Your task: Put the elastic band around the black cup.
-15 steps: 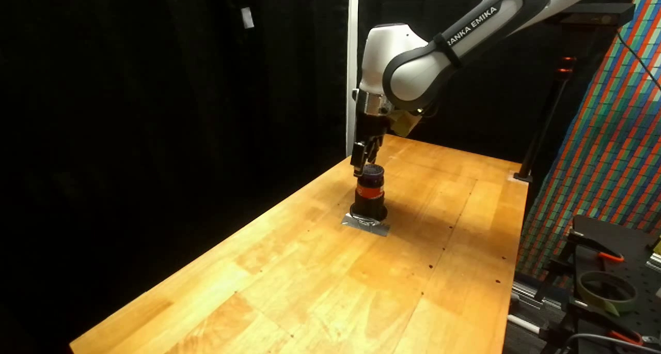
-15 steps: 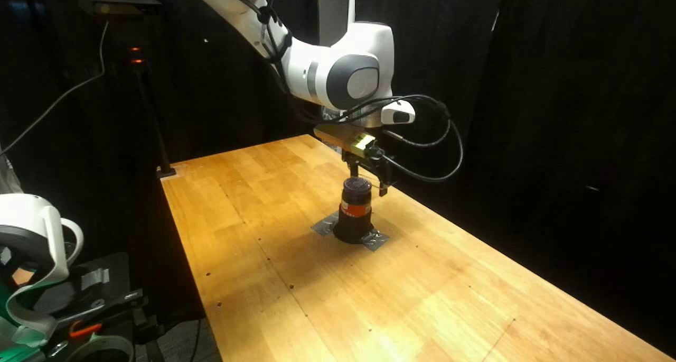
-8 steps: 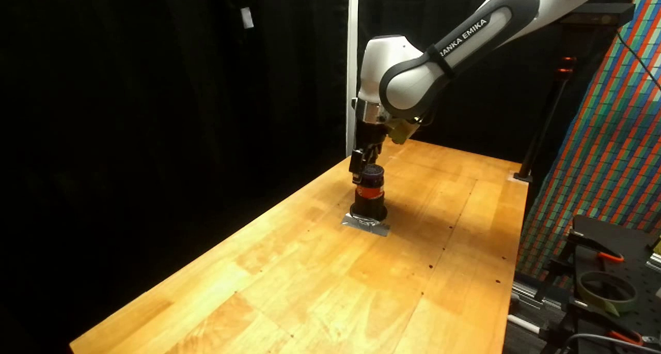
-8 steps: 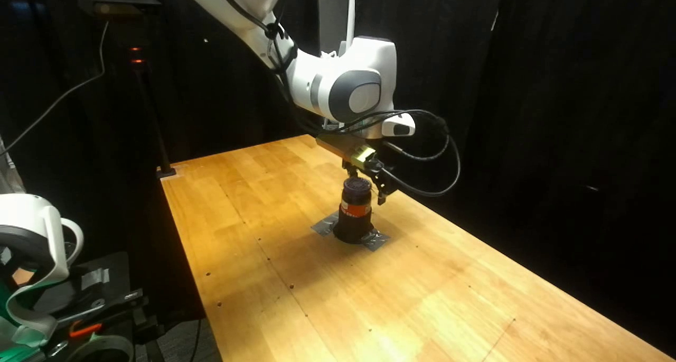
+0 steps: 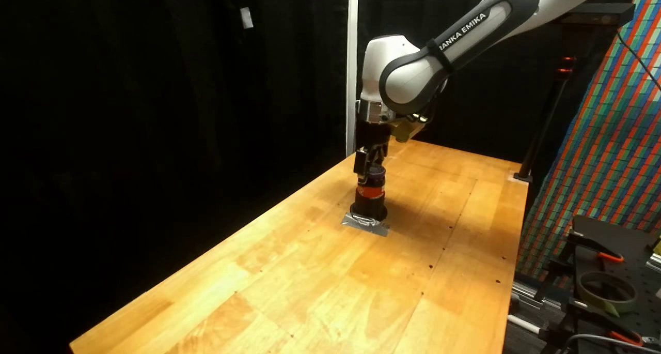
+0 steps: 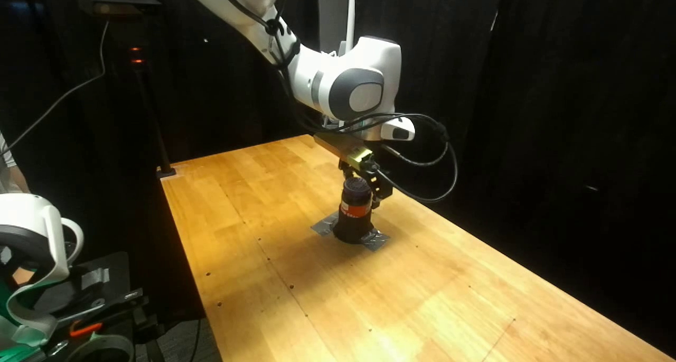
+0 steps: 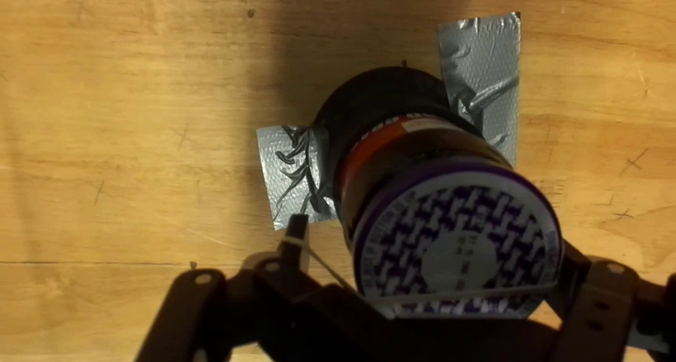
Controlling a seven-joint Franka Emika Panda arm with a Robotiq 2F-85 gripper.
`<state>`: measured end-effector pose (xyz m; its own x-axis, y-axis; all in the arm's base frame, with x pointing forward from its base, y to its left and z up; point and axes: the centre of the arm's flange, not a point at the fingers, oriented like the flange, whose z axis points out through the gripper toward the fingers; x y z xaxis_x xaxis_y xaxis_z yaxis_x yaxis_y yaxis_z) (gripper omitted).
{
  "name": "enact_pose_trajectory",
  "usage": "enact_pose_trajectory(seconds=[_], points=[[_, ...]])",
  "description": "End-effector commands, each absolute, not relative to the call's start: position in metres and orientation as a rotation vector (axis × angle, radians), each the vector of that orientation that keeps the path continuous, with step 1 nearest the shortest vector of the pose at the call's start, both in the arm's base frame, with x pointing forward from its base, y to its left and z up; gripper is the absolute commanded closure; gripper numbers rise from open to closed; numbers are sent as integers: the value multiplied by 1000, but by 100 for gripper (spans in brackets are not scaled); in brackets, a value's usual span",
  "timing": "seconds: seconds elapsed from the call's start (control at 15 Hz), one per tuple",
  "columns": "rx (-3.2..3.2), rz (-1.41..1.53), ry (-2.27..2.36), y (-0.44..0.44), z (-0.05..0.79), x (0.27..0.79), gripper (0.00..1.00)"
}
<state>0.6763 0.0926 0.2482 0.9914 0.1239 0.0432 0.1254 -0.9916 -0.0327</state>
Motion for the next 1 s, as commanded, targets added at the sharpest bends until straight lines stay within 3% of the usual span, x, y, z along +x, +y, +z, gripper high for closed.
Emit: enact_pose_trajectory(seconds=[0.0, 0.67, 0.73, 0.8, 0.93], points=[[-3080, -14, -153, 73, 262, 654, 0], [-3045, 14, -153, 67, 274, 615, 0], [-3045, 16, -164, 65, 273, 610, 10], [-3053, 5, -168, 64, 272, 605, 27], [-3053, -16, -184, 64, 272, 594, 42]])
